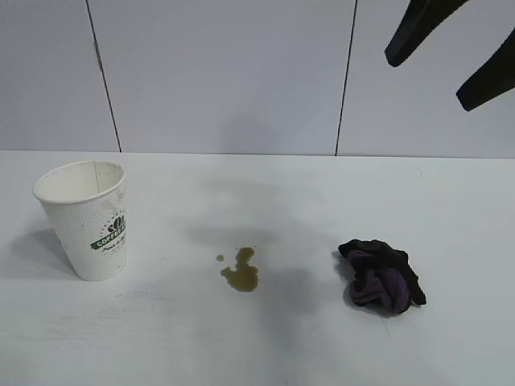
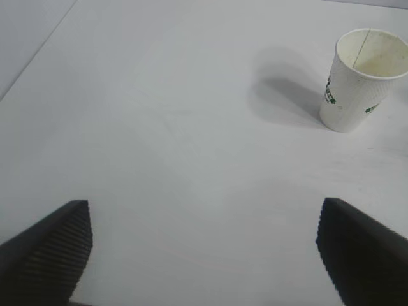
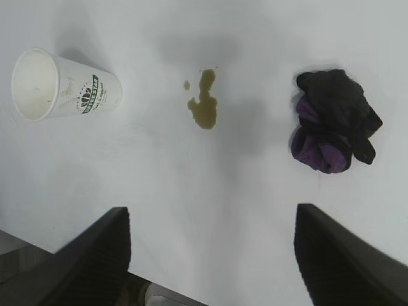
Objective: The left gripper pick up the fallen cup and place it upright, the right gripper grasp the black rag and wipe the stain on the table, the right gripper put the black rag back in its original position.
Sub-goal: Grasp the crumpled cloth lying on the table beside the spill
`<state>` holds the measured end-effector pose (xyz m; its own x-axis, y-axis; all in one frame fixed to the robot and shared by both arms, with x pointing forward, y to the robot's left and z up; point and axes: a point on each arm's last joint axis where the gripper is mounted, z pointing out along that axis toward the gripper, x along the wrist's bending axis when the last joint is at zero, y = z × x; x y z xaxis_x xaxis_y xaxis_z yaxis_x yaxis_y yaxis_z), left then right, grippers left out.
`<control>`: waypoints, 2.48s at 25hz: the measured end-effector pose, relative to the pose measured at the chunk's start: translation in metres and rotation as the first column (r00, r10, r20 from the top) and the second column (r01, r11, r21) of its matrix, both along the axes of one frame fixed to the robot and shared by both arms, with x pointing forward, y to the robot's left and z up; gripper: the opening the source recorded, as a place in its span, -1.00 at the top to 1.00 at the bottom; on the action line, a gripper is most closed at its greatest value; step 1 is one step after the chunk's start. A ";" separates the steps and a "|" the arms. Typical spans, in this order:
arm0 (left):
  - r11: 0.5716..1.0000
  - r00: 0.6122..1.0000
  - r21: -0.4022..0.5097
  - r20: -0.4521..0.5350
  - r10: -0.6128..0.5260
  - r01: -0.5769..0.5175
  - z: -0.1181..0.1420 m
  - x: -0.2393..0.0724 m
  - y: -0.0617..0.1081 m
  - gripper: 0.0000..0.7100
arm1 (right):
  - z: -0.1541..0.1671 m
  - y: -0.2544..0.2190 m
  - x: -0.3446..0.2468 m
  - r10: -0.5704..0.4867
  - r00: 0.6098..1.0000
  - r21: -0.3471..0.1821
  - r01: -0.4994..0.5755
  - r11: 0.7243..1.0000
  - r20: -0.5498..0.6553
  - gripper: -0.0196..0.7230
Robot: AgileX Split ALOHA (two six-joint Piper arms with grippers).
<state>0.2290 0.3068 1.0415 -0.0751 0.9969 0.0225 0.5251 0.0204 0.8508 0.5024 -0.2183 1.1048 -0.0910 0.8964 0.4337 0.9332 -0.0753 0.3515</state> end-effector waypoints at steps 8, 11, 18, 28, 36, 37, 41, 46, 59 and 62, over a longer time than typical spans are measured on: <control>1.000 1.000 0.001 0.007 -0.023 0.023 0.000 0.001 0.000 -0.94 | 0.001 0.000 0.002 0.042 0.998 -0.022 -0.041 0.999 0.053 -0.36; 1.000 1.000 0.002 0.010 -0.023 0.023 0.000 0.001 0.000 -0.94 | -0.004 0.000 0.006 0.094 0.994 -0.058 -0.091 0.994 0.061 -0.30; 1.000 1.000 0.002 0.010 -0.023 0.023 0.000 0.001 0.000 -0.94 | -0.059 0.000 0.035 0.129 0.983 -0.146 -0.148 0.978 -0.126 -0.27; 1.000 1.000 0.002 0.010 -0.023 0.023 0.000 0.001 0.000 -0.94 | -0.129 0.000 0.069 0.116 0.966 -0.213 -0.166 0.963 -0.229 -0.27; 1.000 1.000 0.002 0.010 -0.023 0.023 0.000 0.001 0.000 -0.94 | -0.164 0.021 0.077 0.188 0.952 -0.262 -0.250 0.932 -0.240 -0.27; 1.000 1.000 0.002 0.010 -0.023 0.023 0.000 0.001 0.000 -0.94 | -0.168 0.023 0.077 0.197 0.950 -0.271 -0.261 0.927 -0.240 -0.27; 1.000 1.000 0.002 0.010 -0.023 0.023 0.000 0.001 0.000 -0.94 | -0.182 0.022 0.079 0.197 0.944 -0.309 -0.277 0.910 -0.265 -0.28; 1.000 1.000 0.002 0.010 -0.023 0.023 0.000 0.001 0.000 -0.94 | -0.196 0.020 0.083 0.183 0.943 -0.333 -0.274 0.902 -0.278 -0.28; 1.000 1.000 0.000 0.010 -0.023 0.023 0.000 0.001 0.000 -0.94 | -0.204 0.021 0.087 0.130 0.957 -0.333 -0.216 0.918 -0.260 0.61; 1.000 1.000 0.000 0.010 -0.023 0.023 0.000 0.001 0.000 -0.94 | -0.185 0.024 0.087 0.121 0.968 -0.297 -0.185 0.937 -0.219 0.61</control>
<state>0.2304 0.3071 1.0416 -0.0525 0.9984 0.0221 0.5169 0.0082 0.8560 0.5898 -0.1940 0.9202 -0.1802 0.9711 0.1564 0.9768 0.1580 0.1444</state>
